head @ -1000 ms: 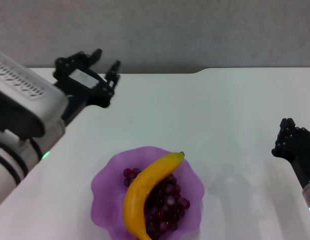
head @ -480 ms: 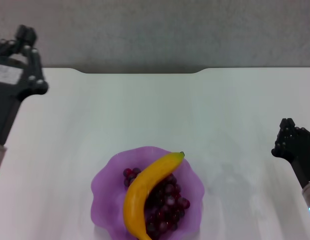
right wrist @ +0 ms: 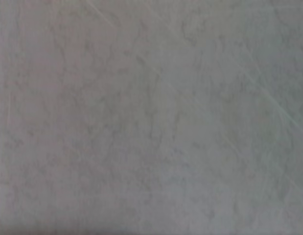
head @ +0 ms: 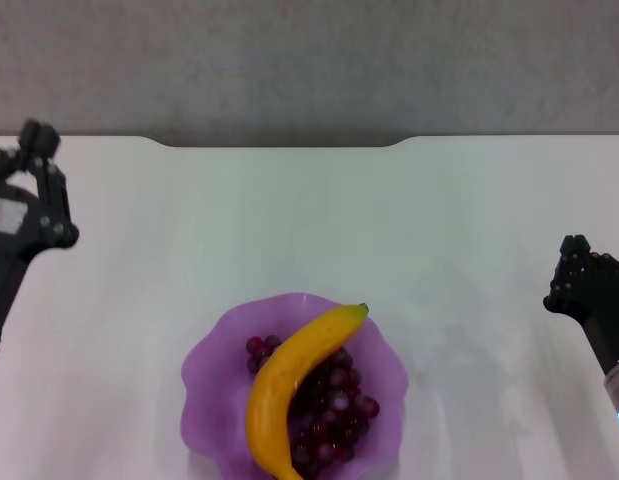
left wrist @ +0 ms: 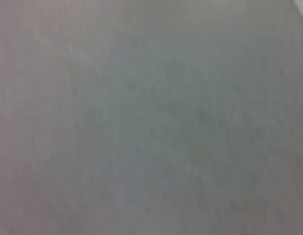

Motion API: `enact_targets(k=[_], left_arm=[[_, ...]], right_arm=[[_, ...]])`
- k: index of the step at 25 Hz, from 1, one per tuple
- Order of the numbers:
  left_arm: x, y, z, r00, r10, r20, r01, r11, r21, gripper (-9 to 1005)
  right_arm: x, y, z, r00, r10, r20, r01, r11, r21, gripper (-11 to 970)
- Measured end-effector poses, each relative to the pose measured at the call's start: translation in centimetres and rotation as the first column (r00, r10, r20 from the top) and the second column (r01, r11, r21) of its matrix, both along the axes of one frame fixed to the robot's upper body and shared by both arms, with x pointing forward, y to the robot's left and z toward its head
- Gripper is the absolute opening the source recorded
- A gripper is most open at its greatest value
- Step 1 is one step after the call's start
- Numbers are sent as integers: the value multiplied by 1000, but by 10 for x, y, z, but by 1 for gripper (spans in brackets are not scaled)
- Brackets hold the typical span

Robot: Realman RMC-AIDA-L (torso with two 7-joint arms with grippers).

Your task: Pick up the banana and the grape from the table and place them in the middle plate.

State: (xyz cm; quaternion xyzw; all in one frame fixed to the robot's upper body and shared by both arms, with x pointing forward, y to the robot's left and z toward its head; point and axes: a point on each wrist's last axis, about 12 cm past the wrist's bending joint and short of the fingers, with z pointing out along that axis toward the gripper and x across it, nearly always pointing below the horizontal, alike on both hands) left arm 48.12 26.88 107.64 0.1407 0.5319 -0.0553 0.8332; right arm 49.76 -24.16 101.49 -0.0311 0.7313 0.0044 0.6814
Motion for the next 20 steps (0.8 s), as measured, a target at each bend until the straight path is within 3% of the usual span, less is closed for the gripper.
enact_targets(k=[8,14,20], left_arm=[[16,21,-28,980,97,-173,-95,995,21,71],[24,35,-36,951,187,-245,-194,981,-2,72],[29,38,-37,940,215,-265,-229,973,-21,74]], right_arm=[[1,-2,0,1000,-5,0,5,1000,-8,41],[5,-9,0,1000,-17,12,17,999,-36,41],[19,-16,4,999,-19,37,22,996,-83,41]])
